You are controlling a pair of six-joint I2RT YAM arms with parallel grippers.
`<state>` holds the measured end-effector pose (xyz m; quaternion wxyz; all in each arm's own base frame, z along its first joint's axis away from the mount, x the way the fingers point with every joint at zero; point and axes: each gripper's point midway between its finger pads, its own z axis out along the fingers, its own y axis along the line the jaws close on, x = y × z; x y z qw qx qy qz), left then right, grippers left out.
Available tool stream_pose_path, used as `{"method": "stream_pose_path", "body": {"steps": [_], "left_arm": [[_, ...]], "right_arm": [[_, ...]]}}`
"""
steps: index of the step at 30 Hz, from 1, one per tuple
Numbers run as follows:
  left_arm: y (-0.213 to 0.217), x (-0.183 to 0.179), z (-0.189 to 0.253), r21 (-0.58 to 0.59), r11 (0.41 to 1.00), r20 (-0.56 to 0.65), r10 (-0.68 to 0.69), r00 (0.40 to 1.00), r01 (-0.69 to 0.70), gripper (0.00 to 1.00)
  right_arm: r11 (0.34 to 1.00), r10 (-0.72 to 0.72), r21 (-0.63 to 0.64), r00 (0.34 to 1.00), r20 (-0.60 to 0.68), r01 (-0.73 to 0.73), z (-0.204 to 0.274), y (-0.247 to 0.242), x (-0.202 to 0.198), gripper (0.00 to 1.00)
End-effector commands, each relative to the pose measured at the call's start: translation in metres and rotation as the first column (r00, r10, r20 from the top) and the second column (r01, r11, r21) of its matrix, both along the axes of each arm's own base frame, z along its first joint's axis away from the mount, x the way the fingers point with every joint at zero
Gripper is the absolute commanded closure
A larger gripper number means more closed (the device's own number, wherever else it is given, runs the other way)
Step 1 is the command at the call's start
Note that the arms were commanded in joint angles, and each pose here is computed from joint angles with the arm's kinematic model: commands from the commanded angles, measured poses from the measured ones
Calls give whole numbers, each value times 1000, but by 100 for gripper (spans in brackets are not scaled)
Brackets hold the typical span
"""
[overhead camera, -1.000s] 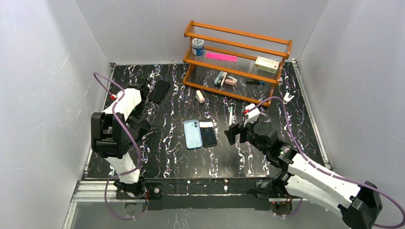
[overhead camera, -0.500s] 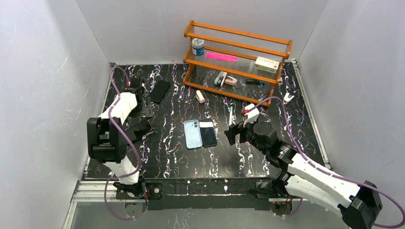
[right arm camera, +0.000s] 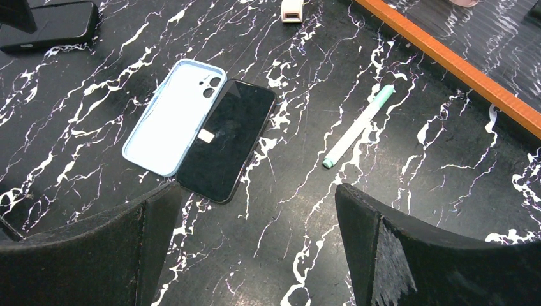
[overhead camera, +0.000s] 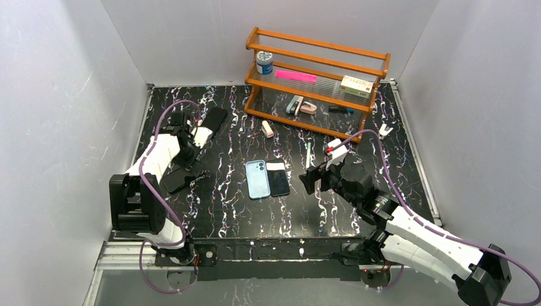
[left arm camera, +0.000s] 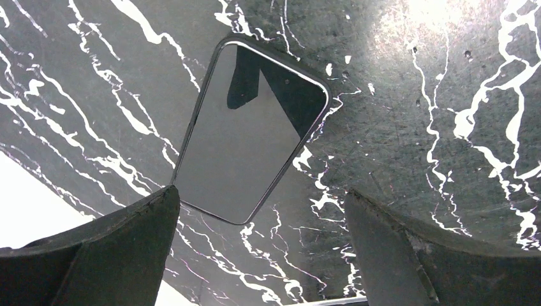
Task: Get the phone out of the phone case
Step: Pick up the phone at the center of the board.
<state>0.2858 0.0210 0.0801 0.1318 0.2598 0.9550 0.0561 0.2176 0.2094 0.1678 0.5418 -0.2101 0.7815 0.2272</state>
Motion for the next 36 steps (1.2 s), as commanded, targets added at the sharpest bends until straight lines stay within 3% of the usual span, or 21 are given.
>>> {"method": "stream_pose_path", "body": {"steps": [1,10,22,36], "left_arm": [[-3,-11,-9,-11,993,-71,-118,990,118,2],[-7,-1,-30,-38,983,-126,-183,975,180,2],[2,31,-35,19,972,-126,-229,965,233,2],[-2,-2,-68,-33,968,-256,-247,934,247,2]], "right_arm": [[1000,11,7,1000,19,-11,2,2,0,1],[1000,22,-7,1000,8,-22,-3,5,0,1],[999,22,-29,1000,7,-22,-7,4,2,2],[999,26,-46,1000,8,-26,-10,5,3,1]]}}
